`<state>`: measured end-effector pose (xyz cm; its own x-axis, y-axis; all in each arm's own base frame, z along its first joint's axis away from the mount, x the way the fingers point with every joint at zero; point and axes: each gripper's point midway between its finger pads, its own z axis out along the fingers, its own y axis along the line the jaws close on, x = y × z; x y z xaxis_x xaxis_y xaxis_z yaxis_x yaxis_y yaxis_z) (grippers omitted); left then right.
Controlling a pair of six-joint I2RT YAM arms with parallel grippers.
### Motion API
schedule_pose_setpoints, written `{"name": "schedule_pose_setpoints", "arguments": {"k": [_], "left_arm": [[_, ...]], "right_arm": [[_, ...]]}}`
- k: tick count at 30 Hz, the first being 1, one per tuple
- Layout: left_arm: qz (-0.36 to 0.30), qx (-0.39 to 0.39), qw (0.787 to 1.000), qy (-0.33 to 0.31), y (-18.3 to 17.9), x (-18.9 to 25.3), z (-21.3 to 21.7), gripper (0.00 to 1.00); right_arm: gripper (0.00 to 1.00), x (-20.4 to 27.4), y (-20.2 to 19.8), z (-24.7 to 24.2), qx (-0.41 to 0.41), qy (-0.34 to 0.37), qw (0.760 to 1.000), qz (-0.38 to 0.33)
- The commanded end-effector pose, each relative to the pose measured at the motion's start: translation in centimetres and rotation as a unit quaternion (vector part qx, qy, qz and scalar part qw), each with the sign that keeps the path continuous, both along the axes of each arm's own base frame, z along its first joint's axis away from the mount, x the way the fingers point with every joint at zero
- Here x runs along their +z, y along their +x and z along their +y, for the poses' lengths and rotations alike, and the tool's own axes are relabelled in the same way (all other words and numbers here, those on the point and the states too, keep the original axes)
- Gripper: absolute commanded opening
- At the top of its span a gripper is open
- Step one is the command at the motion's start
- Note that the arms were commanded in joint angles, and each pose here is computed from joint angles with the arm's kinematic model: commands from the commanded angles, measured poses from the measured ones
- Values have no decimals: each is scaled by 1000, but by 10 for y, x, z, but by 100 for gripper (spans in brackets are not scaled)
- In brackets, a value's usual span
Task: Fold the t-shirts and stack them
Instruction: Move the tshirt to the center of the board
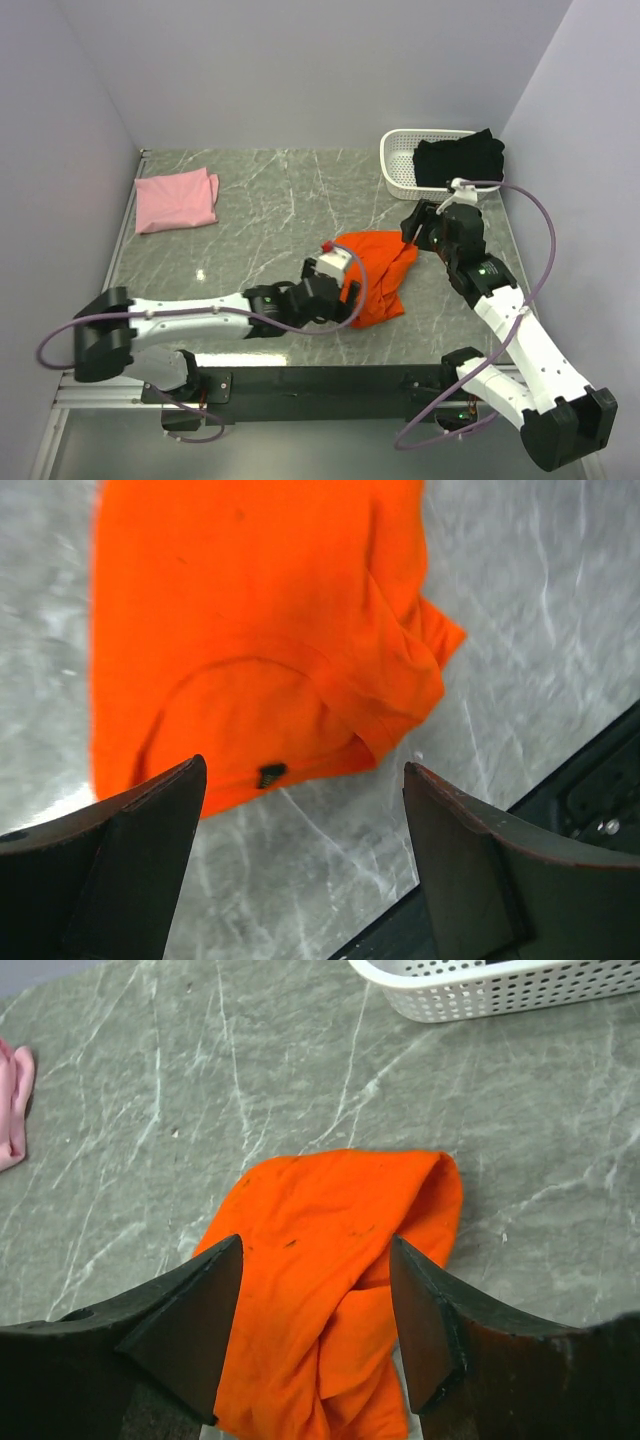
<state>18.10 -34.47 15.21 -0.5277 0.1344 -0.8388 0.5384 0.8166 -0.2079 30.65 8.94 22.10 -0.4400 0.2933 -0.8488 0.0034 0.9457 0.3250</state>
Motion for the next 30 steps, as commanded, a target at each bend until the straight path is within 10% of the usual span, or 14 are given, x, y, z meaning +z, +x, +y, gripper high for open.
{"name": "schedule_pose_setpoints", "arguments": {"k": [1, 20, 30], "left_arm": [[-17, -12, 1000, -13, -6, 10, -28, 85], [74, -79, 994, -9, -31, -65, -97, 72], [97, -51, 994, 21, -23, -99, -98, 48]], "right_arm": [[68, 3, 0, -6, -22, 7, 1000, -16], [68, -7, -5, -5, -16, 11, 1000, -13], [68, -9, -11, -7, -15, 9, 1000, -13]]}}
